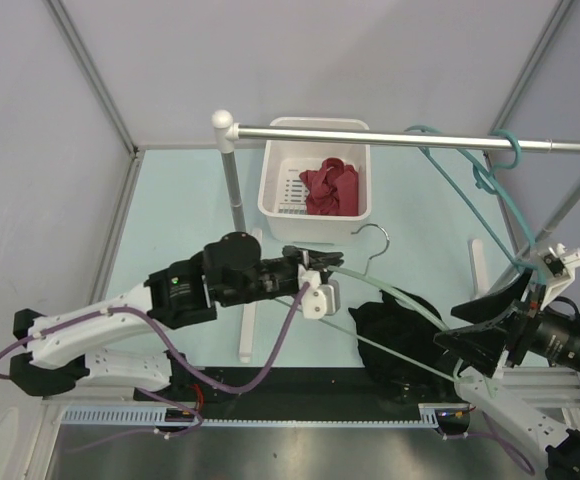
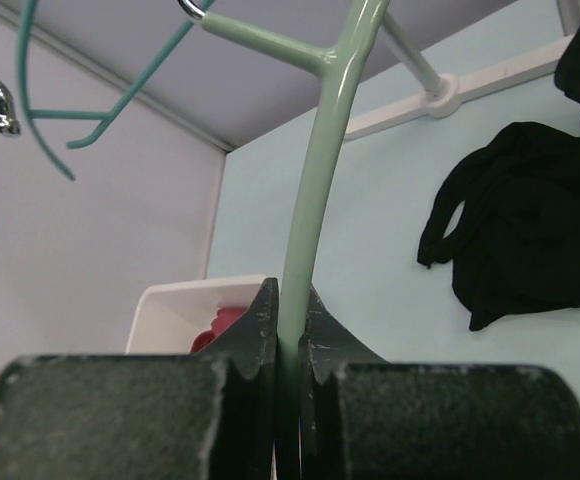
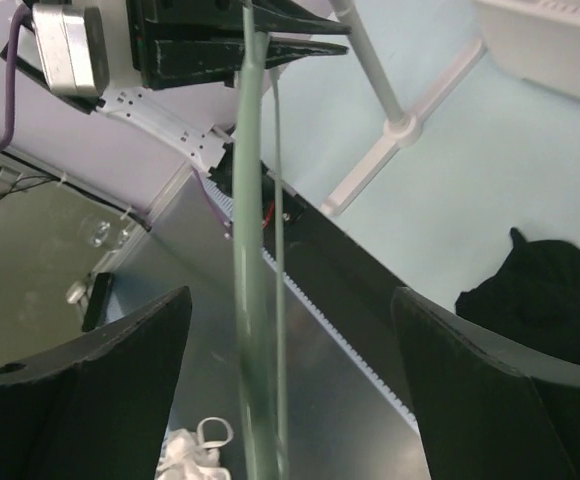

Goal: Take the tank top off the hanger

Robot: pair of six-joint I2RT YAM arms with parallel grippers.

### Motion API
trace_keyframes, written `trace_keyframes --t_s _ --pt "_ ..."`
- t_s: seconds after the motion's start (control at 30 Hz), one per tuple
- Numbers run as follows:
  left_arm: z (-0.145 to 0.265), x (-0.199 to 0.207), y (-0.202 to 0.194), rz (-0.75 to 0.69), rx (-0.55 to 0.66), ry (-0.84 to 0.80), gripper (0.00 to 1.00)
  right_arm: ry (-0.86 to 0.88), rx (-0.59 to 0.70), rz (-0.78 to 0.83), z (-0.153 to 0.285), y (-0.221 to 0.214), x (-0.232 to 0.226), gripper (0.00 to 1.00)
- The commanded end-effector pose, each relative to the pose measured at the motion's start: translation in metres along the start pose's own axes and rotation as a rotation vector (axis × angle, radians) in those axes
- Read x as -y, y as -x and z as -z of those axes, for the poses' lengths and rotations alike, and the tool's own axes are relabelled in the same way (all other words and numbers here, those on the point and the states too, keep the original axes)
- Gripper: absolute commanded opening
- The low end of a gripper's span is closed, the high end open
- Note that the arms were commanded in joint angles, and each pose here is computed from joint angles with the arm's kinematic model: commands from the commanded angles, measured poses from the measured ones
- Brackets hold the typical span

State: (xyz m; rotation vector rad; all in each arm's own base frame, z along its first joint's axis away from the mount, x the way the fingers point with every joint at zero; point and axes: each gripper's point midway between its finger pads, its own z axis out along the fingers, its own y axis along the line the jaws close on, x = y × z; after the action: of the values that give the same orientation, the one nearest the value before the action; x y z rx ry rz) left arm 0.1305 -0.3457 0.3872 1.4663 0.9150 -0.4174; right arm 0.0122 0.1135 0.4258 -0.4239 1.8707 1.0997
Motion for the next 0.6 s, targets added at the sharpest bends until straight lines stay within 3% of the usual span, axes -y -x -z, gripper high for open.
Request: trace_keyframes --t_s 0.0,0.03,0.37,0.4,0.43,0.47,0.5,0.57 --pt "-0.008 -0.01 0.044 0.018 0.118 -0.002 0.0 0.076 -0.052 -0.005 -0.002 -0.013 -0.012 0.82" --pt "-0.011 -0.011 0.047 0.022 0.13 0.0 0.0 0.07 -0.055 -0.006 -0.004 -0.013 -0.01 0.73" --pt "-0.028 -0.035 0.073 0.118 0.21 0.089 0.0 0.126 -0.037 -0.021 -0.008 -0.01 -0.022 0.29" --pt "-0.027 -0.042 0.079 0.125 0.214 0.11 0.0 0.129 -0.029 -0.013 -0.009 -0.007 -0.023 0.22" --pt "-0.028 -0.044 0.079 0.14 0.209 0.121 0.01 0.123 -0.021 -0.01 -0.009 -0.006 -0.022 0.02" --pt "-0.03 -0.046 0.078 0.15 0.193 0.14 0.08 0.1 -0.003 -0.004 -0.01 -0.002 -0.018 0.0" --pt "-0.028 -0.054 0.077 0.163 0.179 0.178 0.33 0.082 0.021 0.005 -0.009 0.003 -0.017 0.0" --pt "-0.024 -0.06 0.074 0.207 0.163 0.216 0.49 0.017 0.068 0.019 -0.007 0.012 -0.008 0.0"
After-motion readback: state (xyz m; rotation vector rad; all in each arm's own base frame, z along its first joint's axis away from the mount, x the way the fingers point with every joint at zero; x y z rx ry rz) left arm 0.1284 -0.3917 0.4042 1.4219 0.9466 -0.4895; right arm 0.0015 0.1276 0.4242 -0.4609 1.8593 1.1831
